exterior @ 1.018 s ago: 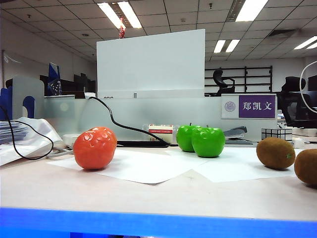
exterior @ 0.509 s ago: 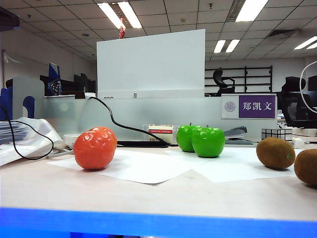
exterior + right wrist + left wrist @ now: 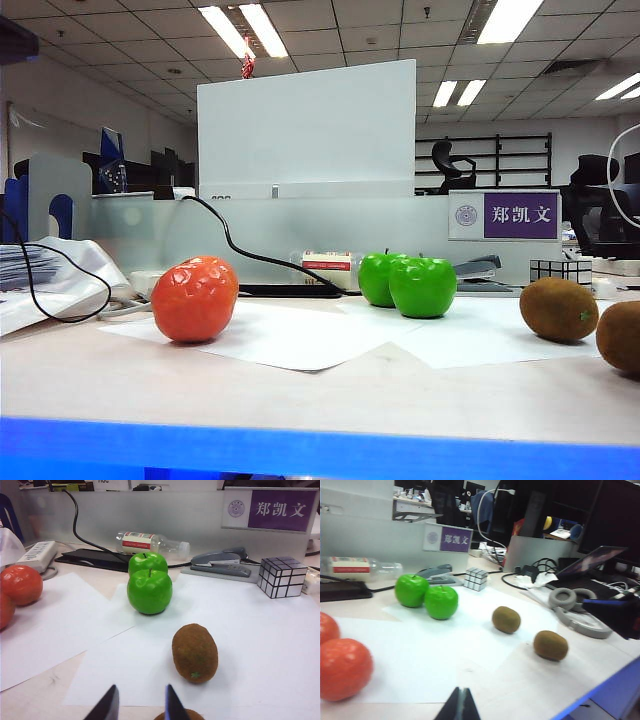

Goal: Put the same fruits together.

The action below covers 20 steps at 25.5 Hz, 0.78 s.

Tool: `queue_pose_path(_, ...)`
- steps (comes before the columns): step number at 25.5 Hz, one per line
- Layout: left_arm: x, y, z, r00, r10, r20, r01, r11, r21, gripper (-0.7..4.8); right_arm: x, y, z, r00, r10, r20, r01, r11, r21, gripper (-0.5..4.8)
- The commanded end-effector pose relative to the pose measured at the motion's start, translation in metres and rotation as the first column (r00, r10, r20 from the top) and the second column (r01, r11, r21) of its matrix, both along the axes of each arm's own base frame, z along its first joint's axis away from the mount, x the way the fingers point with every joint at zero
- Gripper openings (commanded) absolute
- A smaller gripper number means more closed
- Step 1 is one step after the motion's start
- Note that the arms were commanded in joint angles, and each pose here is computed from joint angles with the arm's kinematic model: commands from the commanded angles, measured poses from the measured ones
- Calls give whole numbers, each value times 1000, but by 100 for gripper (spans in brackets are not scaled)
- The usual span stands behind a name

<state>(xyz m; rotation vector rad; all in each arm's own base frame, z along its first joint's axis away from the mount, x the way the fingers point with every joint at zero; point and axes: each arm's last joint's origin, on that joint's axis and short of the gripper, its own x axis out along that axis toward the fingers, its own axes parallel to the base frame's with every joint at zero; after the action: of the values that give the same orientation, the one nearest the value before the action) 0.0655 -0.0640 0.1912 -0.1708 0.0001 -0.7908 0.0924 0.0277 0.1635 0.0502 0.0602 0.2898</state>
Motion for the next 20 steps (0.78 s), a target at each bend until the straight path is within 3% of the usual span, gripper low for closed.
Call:
queue_pose_path(1, 3, 4, 1, 1000, 23, 4, -23, 1000, -2, -4, 0, -2, 3, 1000, -14, 17, 14, 1000, 3, 126)
queue_pose_path(5, 14, 20, 1, 986, 168, 8, -168, 986, 2, -4, 2, -10, 3, 994, -107, 17, 107, 994, 3, 126)
queue_pose_path(7, 18, 29, 1, 964, 265, 7, -266, 964, 4, -4, 3, -15, 3, 987, -160, 17, 160, 987, 3, 126)
queue_pose_path(11, 24, 47, 1, 887, 461, 8, -461, 887, 4, -4, 4, -22, 3, 974, -228, 17, 228, 974, 3, 126)
queue_pose_path(17, 25, 66, 1, 774, 633, 8, -634, 774, 4, -4, 4, -22, 3, 973, -229, 17, 229, 973, 3, 126)
queue_pose_path(20, 25, 66, 1, 770, 638, 8, -638, 770, 3, -4, 4, -22, 3, 973, -229, 17, 229, 973, 3, 126)
